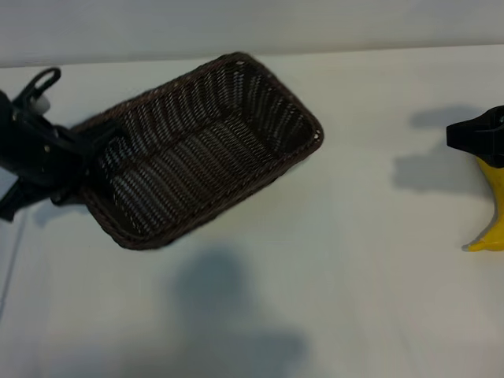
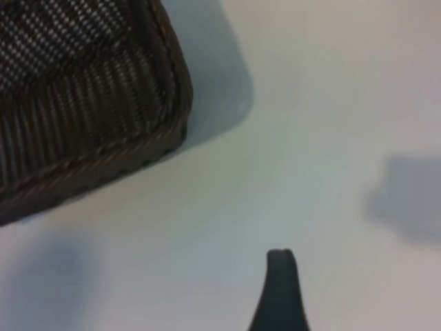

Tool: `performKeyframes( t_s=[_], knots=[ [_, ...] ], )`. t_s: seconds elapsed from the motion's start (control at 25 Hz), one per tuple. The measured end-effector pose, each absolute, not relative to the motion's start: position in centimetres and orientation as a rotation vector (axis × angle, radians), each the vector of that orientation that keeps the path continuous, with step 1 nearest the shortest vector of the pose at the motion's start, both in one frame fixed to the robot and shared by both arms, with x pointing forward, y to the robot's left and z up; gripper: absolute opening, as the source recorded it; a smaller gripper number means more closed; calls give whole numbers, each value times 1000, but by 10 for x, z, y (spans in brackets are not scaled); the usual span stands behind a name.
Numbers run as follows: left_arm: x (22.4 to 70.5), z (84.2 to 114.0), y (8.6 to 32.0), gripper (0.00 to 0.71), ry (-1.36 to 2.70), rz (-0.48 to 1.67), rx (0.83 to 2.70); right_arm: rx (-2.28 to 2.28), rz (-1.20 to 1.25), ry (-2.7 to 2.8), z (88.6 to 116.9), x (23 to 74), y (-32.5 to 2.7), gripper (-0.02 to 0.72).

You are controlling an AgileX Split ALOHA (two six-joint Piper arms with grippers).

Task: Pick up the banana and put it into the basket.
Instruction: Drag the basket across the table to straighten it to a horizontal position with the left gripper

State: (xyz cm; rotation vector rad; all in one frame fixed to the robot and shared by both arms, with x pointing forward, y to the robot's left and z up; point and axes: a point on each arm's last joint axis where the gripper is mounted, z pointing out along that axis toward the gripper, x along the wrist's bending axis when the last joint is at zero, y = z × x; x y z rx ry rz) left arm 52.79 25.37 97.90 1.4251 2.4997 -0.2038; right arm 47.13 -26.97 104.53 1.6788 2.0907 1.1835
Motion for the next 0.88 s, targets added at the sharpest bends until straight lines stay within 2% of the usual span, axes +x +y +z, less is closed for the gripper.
performKeyframes(
  t_s=[0.28,0.44,0.68,0.88],
  knots=[
    [553,1013,249,162,2285,-185,1684,1679,1183,2091,1045,471,-270,572],
    [573,1020,244,162,2196,-247,1838,1679,1183,2091,1045,471,-270,572],
    [599,1003,240,161,2099,-378,2056,1679,1183,2091,1045,471,-270,572],
    [609,987,230,161,2040,-406,2127,1679,1183,2091,1045,471,-270,572]
  ],
)
